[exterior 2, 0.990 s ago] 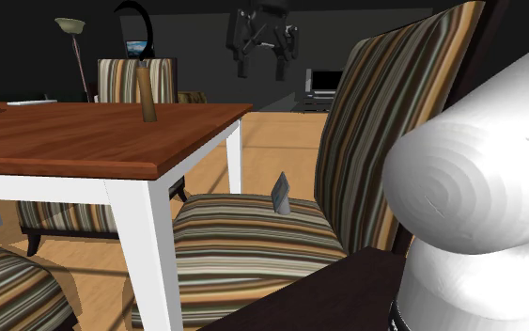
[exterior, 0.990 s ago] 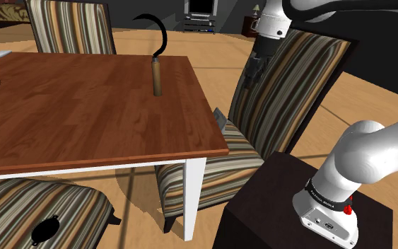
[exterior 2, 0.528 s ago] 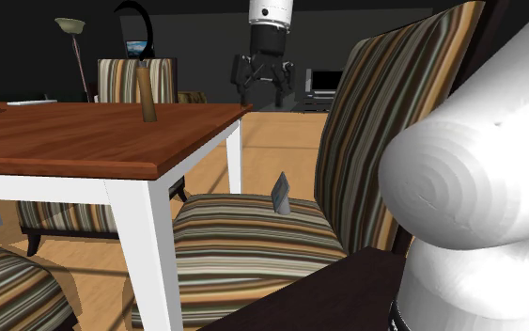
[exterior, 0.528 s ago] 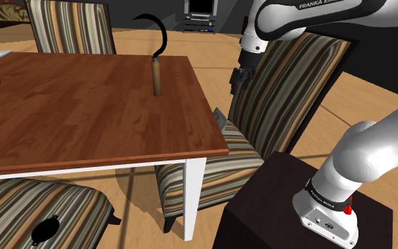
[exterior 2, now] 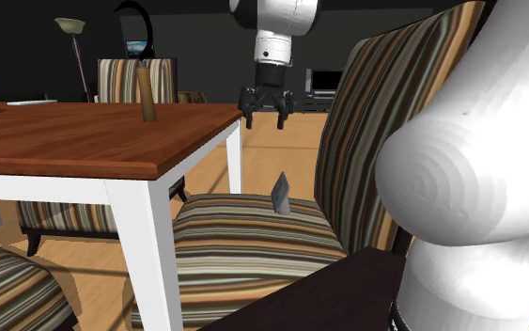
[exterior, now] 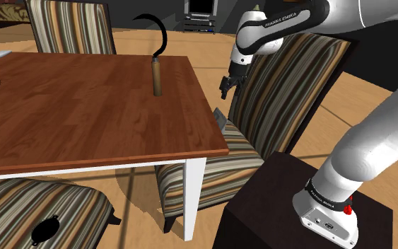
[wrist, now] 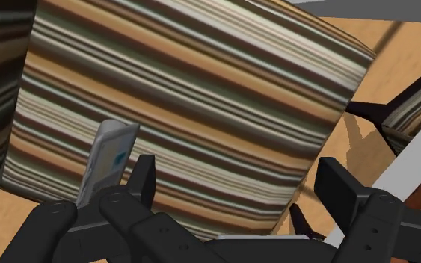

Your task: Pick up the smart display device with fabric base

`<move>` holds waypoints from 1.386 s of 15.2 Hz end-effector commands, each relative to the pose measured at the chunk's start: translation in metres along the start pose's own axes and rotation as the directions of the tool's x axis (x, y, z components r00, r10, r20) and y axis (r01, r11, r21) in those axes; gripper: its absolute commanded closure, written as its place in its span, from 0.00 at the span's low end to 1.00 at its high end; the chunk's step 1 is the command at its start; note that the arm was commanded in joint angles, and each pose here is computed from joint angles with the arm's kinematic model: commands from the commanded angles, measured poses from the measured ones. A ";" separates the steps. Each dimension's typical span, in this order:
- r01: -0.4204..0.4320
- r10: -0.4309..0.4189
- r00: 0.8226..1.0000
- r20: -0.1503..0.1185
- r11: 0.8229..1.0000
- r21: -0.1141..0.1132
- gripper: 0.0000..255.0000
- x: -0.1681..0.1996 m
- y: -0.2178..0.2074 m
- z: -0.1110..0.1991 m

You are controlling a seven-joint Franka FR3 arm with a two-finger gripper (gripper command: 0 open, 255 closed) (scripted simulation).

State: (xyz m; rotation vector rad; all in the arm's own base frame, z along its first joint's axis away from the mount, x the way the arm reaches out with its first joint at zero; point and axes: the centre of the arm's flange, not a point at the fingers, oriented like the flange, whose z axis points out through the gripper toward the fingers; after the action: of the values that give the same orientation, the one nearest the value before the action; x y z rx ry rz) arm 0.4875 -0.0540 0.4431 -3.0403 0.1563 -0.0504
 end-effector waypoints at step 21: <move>-0.342 0.340 0.939 0.049 0.939 0.032 0.00 0.149 0.172 0.195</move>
State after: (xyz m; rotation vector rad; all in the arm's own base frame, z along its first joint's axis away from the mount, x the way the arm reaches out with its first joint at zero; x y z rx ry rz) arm 0.6197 -0.2121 0.2470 -2.9304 0.6438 0.0344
